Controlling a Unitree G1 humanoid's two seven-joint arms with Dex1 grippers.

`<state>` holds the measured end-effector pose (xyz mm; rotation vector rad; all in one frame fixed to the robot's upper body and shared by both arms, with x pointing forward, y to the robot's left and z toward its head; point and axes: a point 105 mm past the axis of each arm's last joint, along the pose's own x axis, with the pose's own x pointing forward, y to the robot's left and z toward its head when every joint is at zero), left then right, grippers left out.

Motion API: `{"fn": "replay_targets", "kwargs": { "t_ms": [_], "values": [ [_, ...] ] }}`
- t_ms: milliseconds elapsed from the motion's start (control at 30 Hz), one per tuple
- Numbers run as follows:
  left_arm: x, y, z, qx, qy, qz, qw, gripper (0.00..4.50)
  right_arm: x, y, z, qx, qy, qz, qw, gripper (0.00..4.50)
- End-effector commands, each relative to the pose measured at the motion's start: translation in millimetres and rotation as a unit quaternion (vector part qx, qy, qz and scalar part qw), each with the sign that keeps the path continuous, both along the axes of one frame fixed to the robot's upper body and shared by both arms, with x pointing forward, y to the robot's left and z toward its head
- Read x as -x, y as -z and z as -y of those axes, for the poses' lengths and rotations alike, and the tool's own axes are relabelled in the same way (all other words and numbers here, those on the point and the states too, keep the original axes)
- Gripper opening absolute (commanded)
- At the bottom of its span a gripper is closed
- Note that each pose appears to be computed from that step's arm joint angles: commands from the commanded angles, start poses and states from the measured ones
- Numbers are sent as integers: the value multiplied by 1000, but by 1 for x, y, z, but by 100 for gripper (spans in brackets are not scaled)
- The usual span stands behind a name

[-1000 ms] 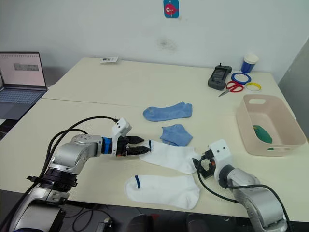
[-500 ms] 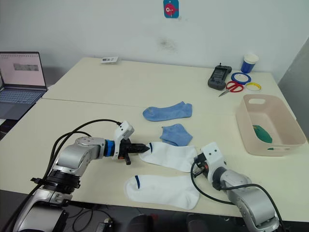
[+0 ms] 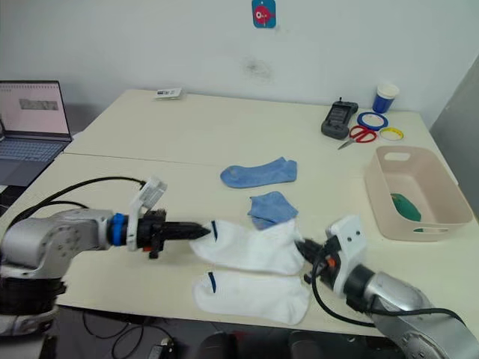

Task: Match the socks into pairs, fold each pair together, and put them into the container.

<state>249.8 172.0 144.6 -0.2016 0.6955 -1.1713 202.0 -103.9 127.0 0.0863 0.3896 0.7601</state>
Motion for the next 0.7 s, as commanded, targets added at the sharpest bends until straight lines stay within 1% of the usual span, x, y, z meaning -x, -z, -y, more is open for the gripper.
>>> {"fn": "replay_targets", "kwargs": {
  "t_ms": [33, 133, 267, 333, 400, 467, 567, 600, 667, 700],
  "values": [
    [13, 5, 4, -5, 5, 1, 1000, 0, 18, -10, -12, 1, -30, 16, 999, 3],
    [15, 23, 4, -20, -25, 0, 999, 0, 20, -4, -11, 22, -22, 8, 999, 3],
    [26, 42, 8, -43, -16, -4, 999, 0, 25, 8, -11, 45, -25, -8, 999, 3],
    [28, 49, 9, -50, -20, -7, 999, 0, 28, 14, -11, 56, -26, -16, 998, 3],
    [27, 56, 8, -68, -21, 1, 997, 0, 31, 21, -9, 70, -28, -23, 997, 3],
    [24, 61, 8, -79, -22, 18, 996, 0, 32, 24, -9, 80, -31, -21, 996, 3],
    [20, 60, 12, -66, -26, 48, 996, 0, 29, 25, -6, 87, -21, -16, 996, 3],
    [20, 59, 14, -60, -24, 54, 996, 0, 29, 26, -5, 90, -19, -16, 996, 25],
    [29, 60, 12, -67, 7, 49, 997, 0, 31, 25, -6, 87, -25, -15, 996, 67],
    [32, 61, 10, -78, 19, 52, 995, 0, 32, 25, -6, 84, -26, -15, 996, 102]
  ]
}}
